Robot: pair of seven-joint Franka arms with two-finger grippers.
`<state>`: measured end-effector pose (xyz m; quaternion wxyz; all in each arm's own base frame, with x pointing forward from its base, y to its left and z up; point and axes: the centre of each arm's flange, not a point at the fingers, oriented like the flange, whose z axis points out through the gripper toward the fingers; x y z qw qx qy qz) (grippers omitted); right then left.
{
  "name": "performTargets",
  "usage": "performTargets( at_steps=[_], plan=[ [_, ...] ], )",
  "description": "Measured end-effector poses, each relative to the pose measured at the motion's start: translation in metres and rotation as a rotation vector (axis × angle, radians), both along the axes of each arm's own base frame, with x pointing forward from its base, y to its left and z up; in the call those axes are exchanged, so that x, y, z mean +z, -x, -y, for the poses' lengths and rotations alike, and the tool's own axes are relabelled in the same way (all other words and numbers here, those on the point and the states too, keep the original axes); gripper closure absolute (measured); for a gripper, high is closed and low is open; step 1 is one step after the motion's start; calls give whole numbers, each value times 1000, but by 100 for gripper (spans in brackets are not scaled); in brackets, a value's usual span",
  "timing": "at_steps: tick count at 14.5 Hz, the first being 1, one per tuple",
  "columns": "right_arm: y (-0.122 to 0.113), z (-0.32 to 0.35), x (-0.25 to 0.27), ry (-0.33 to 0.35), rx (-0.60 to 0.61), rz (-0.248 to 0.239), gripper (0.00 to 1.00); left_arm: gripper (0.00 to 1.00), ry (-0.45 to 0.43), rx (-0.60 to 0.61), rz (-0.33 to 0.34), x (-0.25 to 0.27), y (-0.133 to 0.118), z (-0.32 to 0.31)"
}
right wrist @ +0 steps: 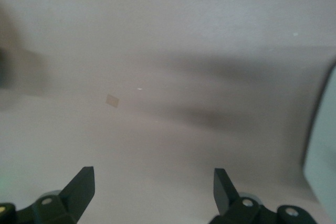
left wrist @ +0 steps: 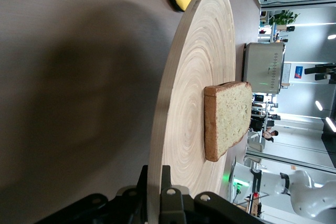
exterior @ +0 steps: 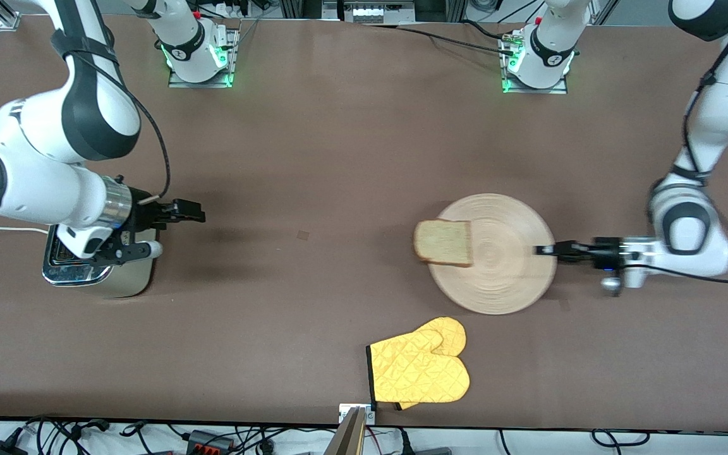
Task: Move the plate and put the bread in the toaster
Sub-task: 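Slide the plate toward the right gripper with the left gripper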
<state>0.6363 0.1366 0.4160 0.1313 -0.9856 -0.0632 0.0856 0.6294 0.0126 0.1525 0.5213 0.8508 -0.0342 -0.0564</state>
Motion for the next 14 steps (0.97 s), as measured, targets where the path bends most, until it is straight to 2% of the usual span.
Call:
performTargets(
  at_steps=[3, 9, 12, 14],
  plan=[
    [-1, -13, -25, -50, -16, -42, 0, 91, 15, 22, -7, -4, 15, 82],
    [-7, -23, -73, -158, -87, -121, 0, 91, 6, 23, -47, -18, 48, 201],
    [-7, -31, -93, -165, -92, -141, 0, 91, -51, 27, -24, -23, 61, 247],
    [-5, -41, -102, -197, -103, -165, 0, 91, -51, 21, -28, -24, 65, 257]
  ],
)
